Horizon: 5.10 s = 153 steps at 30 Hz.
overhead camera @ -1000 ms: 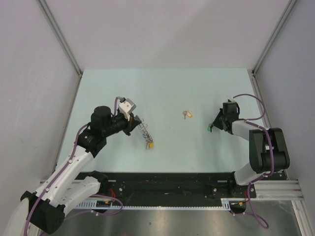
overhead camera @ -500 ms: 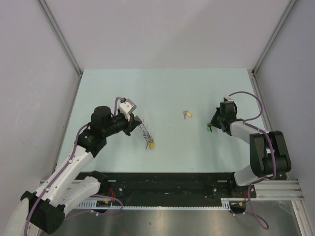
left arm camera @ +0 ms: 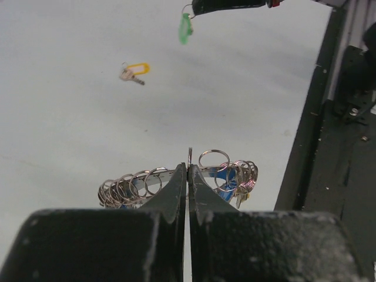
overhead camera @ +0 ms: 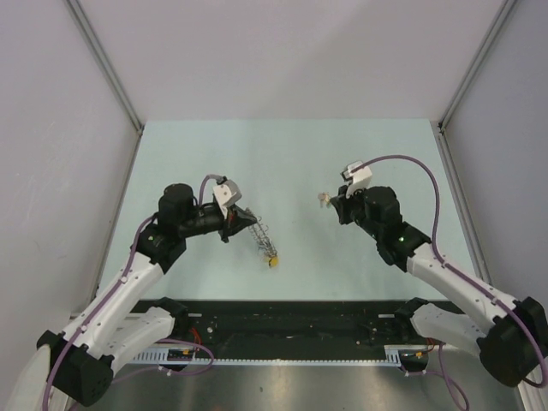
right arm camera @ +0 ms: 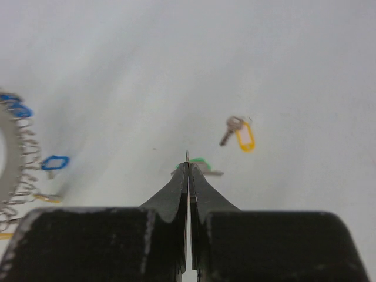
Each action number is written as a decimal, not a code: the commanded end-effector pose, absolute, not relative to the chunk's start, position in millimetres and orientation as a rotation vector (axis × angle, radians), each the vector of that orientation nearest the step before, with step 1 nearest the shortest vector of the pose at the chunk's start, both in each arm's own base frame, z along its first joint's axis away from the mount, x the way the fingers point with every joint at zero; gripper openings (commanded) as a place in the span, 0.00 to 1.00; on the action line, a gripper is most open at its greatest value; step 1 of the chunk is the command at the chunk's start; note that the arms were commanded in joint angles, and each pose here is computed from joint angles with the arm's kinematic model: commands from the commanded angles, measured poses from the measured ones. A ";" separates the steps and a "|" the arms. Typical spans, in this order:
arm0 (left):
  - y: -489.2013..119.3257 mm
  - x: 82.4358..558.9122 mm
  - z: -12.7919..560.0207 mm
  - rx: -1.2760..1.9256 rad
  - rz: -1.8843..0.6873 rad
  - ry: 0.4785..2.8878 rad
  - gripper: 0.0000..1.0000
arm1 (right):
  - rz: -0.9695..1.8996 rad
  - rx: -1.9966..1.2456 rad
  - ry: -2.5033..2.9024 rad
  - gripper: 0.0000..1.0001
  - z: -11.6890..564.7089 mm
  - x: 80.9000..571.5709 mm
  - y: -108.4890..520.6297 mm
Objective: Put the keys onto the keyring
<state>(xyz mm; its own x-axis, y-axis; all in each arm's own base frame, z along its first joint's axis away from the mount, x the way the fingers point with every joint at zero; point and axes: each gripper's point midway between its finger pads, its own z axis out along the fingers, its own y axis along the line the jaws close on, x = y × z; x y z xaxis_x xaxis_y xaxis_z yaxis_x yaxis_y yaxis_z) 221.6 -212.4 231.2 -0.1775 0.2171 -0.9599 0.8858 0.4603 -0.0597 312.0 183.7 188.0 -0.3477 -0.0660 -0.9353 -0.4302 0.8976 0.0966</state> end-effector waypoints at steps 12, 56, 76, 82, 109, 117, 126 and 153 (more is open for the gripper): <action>-266.0 198.2 284.4 1.360 -1.032 1.273 0.00 | 0.501 -0.969 1.543 0.00 286.0 221.6 257.7; -278.1 194.2 245.0 1.445 -1.027 1.216 0.00 | 0.634 -1.192 1.560 0.00 255.3 201.0 314.4; -286.6 192.9 223.9 1.473 -1.075 1.251 0.01 | 0.608 -1.203 1.600 0.00 246.1 200.7 308.9; -288.0 195.3 215.6 1.472 -1.084 1.271 0.00 | 0.579 -1.197 1.640 0.00 240.3 200.8 301.6; -291.5 196.1 216.0 1.459 -1.084 1.271 0.00 | 0.594 -1.225 1.689 0.00 223.6 196.0 300.9; -292.5 195.3 215.6 1.460 -1.094 1.270 0.00 | 0.621 -1.220 1.681 0.00 225.2 196.0 305.1; -293.1 194.5 214.5 1.462 -1.098 1.273 0.00 | 0.618 -1.213 1.682 0.00 225.4 198.3 305.1; -295.7 184.6 212.1 1.505 -1.138 1.256 0.00 | 0.666 -1.215 1.653 0.00 231.9 196.1 309.8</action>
<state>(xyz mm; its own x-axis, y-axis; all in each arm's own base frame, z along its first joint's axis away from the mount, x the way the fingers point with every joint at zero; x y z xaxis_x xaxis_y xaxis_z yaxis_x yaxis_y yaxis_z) 195.9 -288.1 198.0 0.0221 0.2708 -0.9624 0.9988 -0.0476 0.0095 192.4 297.9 205.8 -0.0996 -0.4829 -0.8700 -0.9234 0.3706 -0.1000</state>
